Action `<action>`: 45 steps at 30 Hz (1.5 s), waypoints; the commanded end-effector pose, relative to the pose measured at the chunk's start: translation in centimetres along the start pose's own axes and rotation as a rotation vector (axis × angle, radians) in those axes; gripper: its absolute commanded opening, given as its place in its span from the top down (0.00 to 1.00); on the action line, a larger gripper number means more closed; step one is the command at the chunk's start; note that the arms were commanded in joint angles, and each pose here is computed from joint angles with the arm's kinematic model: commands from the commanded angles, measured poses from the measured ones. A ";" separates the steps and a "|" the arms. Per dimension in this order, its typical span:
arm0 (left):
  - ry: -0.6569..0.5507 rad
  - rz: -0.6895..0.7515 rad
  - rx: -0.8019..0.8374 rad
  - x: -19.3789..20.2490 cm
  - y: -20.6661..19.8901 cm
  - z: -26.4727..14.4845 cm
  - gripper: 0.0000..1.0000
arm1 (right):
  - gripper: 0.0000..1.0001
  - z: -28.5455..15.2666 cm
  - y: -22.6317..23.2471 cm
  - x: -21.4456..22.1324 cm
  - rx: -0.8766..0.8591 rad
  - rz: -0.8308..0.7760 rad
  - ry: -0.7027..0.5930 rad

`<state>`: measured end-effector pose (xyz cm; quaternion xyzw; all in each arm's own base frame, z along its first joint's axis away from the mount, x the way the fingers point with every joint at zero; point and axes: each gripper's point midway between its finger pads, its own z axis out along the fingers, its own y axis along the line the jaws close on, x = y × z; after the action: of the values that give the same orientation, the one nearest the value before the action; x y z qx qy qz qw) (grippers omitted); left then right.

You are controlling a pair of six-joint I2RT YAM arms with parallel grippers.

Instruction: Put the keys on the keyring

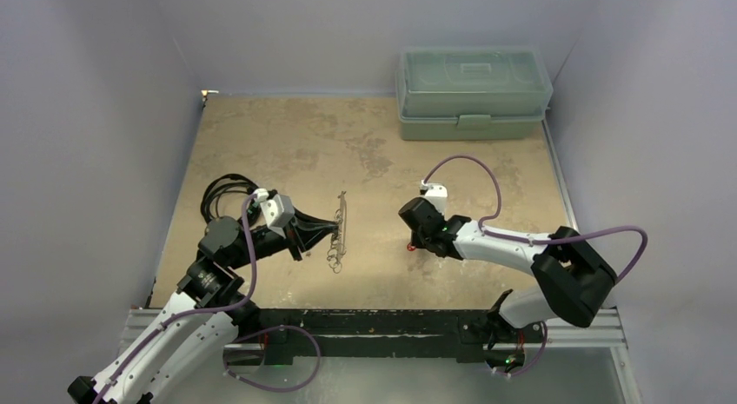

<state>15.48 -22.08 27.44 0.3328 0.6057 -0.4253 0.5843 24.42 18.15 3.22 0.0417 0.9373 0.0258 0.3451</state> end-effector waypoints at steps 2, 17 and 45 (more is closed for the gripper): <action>-0.068 0.048 0.000 -2.8 -0.2 0.0 1.00 | 0.74 0.3 -0.2 -0.2 0.011 0.002 -0.015; -0.066 0.047 0.002 -2.8 -0.2 0.0 1.00 | 0.89 0.2 -0.7 0.2 0.026 0.008 -0.004; -0.096 0.065 0.026 -3.3 -0.9 -0.3 1.00 | 1.00 -9.1 6.9 -8.0 -0.475 -0.127 -0.218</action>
<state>15.35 -22.01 27.66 0.3333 0.6021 -0.4260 0.5873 24.52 20.38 9.21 -0.0315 0.9096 0.1206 0.3963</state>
